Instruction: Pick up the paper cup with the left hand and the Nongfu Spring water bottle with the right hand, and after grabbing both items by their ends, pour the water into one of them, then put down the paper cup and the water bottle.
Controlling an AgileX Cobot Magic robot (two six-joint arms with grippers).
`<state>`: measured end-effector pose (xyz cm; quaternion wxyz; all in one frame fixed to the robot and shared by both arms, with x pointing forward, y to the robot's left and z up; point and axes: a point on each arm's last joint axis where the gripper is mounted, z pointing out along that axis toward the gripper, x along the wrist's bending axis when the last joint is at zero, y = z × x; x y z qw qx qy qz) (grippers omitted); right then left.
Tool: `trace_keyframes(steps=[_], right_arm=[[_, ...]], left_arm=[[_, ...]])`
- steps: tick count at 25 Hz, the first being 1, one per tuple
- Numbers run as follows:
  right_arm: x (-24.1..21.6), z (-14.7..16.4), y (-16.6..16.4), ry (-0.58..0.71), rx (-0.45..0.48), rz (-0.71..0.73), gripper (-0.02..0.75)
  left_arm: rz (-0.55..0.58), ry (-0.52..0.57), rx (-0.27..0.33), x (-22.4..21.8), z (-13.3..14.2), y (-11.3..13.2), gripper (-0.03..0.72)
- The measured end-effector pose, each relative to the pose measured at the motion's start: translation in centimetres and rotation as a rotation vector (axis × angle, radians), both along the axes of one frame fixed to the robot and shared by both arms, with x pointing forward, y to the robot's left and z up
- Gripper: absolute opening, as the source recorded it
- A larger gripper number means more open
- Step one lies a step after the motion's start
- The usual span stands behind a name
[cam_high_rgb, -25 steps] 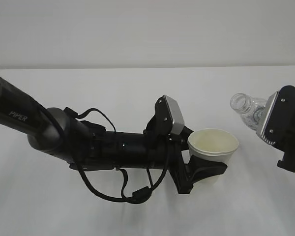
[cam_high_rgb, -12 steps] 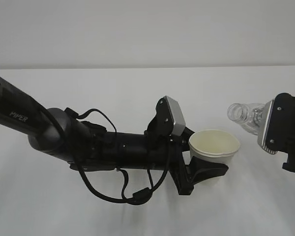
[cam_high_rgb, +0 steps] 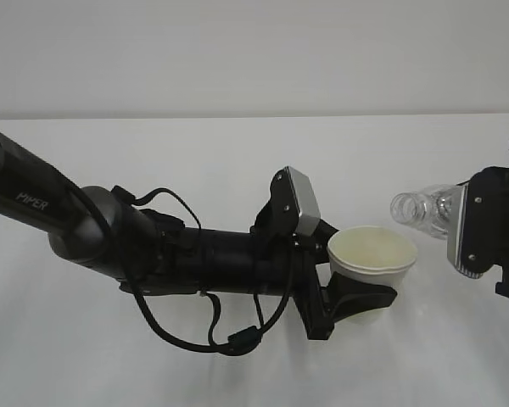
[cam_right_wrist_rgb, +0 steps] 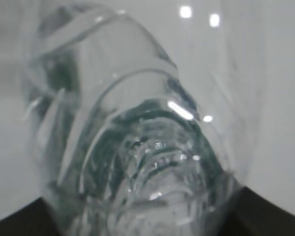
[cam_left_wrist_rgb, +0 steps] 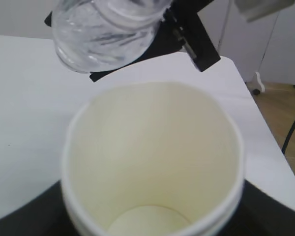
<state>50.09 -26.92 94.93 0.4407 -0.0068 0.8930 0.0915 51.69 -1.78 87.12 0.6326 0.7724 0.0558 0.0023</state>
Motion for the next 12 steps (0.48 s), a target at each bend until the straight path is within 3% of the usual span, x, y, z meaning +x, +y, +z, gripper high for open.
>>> trace_keyframes(steps=[12], right_arm=[[0.14, 0.22, 0.13, -0.035, -0.019, 0.033, 0.4]], left_arm=[[-0.024, -0.004, 0.001, -0.2, -0.01, -0.01, 0.472]])
